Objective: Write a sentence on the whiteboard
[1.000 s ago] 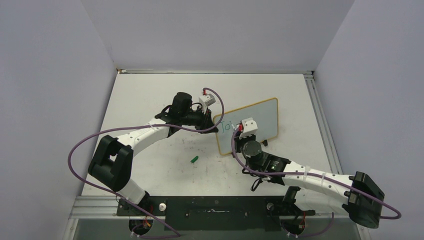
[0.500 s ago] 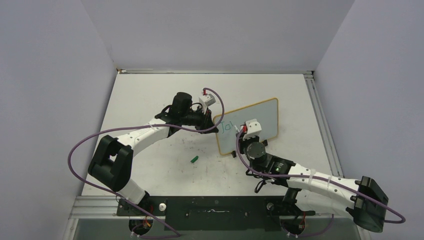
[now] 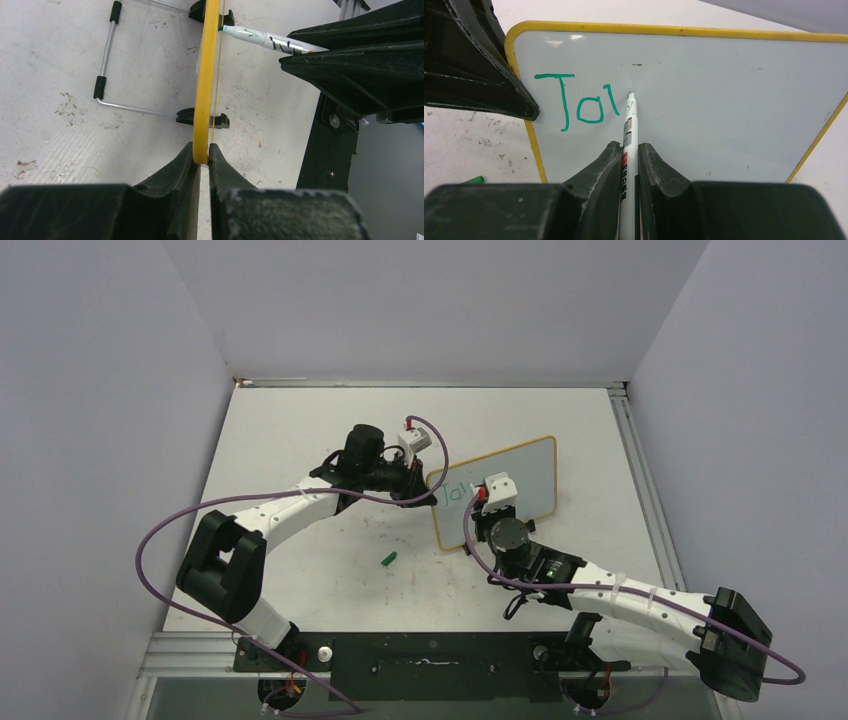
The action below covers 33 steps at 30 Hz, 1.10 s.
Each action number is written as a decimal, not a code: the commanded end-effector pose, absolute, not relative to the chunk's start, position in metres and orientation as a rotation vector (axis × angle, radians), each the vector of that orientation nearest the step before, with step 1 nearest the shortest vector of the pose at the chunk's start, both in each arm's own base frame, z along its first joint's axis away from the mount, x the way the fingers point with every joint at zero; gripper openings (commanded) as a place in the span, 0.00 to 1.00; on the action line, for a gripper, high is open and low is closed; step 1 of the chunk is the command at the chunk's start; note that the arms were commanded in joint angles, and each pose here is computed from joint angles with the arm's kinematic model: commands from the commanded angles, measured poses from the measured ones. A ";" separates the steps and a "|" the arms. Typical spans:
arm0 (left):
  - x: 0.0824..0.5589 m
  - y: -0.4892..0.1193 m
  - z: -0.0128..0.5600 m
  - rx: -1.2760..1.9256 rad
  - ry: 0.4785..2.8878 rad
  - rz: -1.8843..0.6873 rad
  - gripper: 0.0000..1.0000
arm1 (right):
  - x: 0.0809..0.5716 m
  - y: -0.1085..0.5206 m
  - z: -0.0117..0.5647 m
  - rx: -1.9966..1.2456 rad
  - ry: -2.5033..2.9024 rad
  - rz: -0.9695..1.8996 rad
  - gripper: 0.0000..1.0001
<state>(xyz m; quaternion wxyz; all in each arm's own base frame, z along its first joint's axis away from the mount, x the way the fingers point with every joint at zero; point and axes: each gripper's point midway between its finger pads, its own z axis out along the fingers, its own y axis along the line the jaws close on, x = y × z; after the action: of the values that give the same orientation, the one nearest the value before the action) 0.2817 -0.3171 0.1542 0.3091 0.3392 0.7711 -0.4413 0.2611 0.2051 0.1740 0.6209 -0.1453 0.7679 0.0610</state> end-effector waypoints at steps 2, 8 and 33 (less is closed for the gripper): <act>0.272 -0.321 0.168 0.946 1.983 -1.199 0.00 | 0.273 0.207 0.211 -0.267 1.684 0.164 0.05; 0.272 -0.322 0.167 0.947 1.985 -1.200 0.00 | 0.277 0.206 0.208 -0.273 1.692 0.157 0.05; 0.272 -0.322 0.167 0.945 1.987 -1.201 0.00 | 0.254 0.215 0.155 -0.303 1.810 0.219 0.05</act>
<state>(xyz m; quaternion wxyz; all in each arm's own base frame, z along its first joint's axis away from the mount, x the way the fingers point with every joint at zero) 0.2826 -0.3168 0.1538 0.3102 0.3383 0.7723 -0.4391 0.2585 0.2115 0.1678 0.6152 -0.1320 0.7727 0.0842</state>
